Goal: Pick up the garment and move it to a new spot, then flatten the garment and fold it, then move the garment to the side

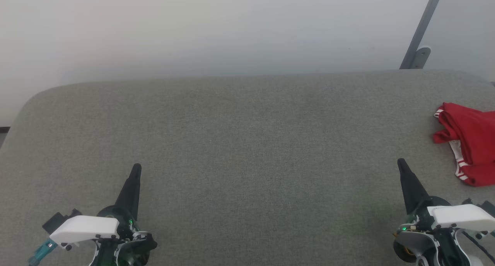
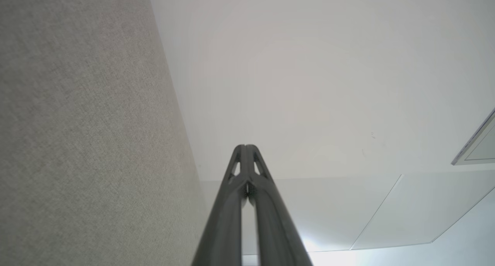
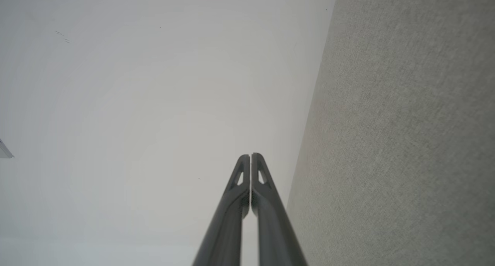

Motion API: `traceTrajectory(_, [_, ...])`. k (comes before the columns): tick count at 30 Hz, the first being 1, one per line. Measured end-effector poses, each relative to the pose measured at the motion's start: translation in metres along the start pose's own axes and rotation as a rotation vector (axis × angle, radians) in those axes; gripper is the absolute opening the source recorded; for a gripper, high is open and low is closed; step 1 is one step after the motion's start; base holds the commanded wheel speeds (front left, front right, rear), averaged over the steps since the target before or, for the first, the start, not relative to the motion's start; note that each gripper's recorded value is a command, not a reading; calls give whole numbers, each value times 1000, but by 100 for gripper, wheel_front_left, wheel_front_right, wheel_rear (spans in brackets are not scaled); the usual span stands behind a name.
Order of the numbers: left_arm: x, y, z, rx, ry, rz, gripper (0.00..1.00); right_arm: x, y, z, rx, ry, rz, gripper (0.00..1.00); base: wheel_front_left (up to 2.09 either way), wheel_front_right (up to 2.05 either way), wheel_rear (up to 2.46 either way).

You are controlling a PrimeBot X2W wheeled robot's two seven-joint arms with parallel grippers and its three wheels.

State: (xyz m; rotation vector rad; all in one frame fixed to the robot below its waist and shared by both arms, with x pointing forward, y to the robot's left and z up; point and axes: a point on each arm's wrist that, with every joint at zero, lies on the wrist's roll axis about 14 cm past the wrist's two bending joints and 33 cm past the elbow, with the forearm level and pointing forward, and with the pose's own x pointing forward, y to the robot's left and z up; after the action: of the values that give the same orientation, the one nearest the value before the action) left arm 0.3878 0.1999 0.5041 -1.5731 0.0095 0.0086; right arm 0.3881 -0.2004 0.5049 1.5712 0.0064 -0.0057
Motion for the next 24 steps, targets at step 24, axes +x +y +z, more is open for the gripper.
traceTrajectory(24, [0,0,0,0,0,0,0,0,0,0,0,0,0,0,0,0,0])
